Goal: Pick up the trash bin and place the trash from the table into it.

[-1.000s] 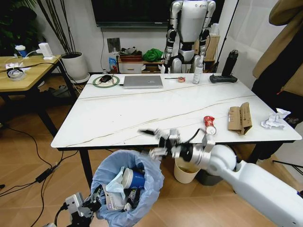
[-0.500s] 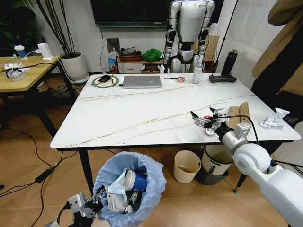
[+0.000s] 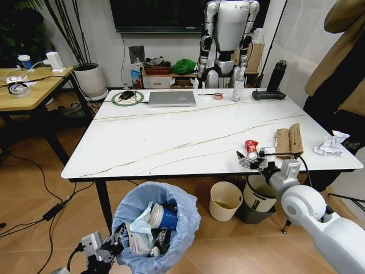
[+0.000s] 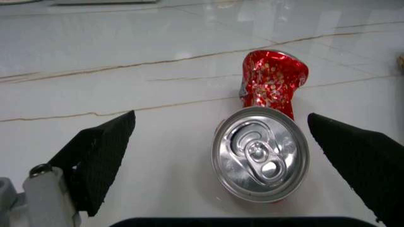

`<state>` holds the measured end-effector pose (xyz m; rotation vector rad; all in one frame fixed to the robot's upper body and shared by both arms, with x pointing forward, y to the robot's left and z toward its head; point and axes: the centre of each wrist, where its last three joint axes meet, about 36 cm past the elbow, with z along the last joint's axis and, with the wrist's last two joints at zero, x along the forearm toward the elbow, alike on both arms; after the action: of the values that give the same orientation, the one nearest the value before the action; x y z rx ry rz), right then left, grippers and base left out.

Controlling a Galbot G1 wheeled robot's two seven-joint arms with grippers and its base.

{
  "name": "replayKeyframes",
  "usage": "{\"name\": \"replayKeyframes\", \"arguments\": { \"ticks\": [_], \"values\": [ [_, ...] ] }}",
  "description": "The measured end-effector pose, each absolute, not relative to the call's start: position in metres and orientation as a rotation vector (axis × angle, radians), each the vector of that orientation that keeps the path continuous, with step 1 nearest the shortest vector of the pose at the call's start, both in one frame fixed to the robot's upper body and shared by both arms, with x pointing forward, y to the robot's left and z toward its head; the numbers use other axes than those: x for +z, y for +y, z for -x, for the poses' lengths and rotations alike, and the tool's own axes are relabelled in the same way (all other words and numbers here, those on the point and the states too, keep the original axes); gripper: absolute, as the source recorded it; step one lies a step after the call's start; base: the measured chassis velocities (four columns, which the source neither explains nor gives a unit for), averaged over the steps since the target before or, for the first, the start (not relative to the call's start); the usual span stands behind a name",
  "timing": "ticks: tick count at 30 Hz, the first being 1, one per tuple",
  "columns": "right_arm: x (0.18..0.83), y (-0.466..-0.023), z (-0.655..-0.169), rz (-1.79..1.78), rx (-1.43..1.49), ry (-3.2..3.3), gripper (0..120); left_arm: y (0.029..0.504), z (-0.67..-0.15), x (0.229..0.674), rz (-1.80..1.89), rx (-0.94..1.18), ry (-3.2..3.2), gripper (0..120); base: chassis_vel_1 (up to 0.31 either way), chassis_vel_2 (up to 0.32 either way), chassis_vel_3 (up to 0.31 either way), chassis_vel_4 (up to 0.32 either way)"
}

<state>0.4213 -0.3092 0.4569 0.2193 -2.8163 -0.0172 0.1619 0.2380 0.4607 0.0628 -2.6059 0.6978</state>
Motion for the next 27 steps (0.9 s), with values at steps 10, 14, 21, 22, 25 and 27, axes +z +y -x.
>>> {"name": "replayKeyframes", "arguments": {
  "ticks": [10,14,21,22,25,27],
  "values": [
    [0.445,-0.32,-0.429,-0.193,-0.027,-2.809,72,0.239,-0.162,0.462,-0.067,0.702,-2.608,0,0.0,0.0,0.0,0.0],
    [0.444,-0.322,-0.43,-0.192,-0.026,-2.809,61,0.239,-0.162,0.462,-0.067,0.702,-2.609,0,0.0,0.0,0.0,0.0],
    [0.442,-0.323,-0.429,-0.197,-0.017,-2.807,45,0.239,-0.162,0.462,-0.071,0.704,-2.61,0,0.0,0.0,0.0,0.0],
    [0.442,-0.323,-0.428,-0.198,-0.011,-2.806,45,0.239,-0.162,0.462,-0.071,0.704,-2.611,0,0.0,0.0,0.0,0.0],
    [0.441,-0.322,-0.427,-0.208,-0.01,-2.819,45,0.239,-0.162,0.462,-0.072,0.706,-2.611,0,0.0,0.0,0.0,0.0],
    [0.442,-0.322,-0.428,-0.227,-0.022,-2.837,45,0.239,-0.162,0.462,-0.073,0.708,-2.611,0,0.0,0.0,0.0,0.0]
  ]
}}
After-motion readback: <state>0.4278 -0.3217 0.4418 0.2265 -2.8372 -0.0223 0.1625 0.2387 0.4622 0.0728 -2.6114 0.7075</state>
